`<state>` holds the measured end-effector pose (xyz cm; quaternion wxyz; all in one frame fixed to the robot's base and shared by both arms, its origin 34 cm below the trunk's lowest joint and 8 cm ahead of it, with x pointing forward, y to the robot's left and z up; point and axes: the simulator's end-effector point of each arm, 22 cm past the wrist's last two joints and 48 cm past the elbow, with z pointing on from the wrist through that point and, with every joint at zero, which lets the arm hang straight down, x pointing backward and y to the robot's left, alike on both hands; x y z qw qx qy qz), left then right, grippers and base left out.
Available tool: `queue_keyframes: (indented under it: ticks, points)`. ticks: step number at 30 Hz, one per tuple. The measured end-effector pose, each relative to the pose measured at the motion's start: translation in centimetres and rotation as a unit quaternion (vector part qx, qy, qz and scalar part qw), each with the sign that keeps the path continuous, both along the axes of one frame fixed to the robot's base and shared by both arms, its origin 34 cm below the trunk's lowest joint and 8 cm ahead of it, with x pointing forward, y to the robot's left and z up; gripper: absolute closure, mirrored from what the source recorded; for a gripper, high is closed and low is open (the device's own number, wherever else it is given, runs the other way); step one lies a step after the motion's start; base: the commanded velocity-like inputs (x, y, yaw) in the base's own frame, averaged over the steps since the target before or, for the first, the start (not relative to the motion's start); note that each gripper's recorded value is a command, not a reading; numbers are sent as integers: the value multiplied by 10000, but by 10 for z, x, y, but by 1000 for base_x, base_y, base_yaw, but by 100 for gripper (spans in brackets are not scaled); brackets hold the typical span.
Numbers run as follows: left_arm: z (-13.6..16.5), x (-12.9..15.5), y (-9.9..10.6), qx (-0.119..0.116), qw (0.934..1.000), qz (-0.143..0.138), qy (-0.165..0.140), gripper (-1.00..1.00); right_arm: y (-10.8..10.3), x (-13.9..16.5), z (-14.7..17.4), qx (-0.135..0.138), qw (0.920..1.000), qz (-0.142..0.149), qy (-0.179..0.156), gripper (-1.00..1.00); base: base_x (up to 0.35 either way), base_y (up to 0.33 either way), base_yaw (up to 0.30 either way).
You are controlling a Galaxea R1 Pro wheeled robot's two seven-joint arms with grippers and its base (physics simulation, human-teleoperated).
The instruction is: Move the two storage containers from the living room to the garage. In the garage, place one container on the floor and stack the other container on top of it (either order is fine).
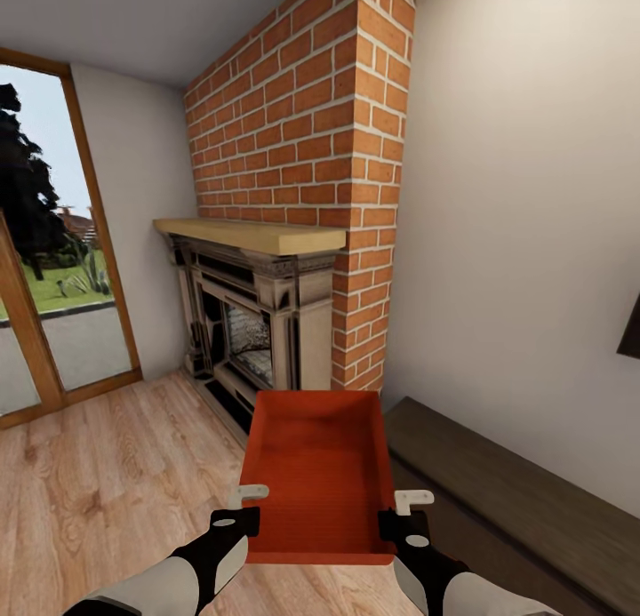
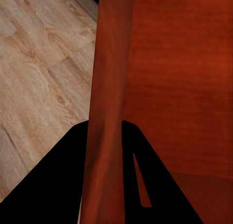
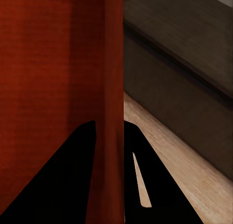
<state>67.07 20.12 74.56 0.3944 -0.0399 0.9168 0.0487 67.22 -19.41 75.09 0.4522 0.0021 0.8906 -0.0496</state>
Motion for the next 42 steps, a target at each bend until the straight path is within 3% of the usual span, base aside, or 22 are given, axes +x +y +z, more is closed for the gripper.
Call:
queue_keyframes:
  ticks: [19, 42]
  points:
    - [22, 0, 0, -1, 10000, 0, -42, 100, 0, 0, 22, 0, 10000, 1, -41, 100, 0, 0, 0]
    - [22, 0, 0, -4, 10000, 8, -46, 100, 0, 0, 22, 1, 10000, 7, -42, 100, 0, 0, 24]
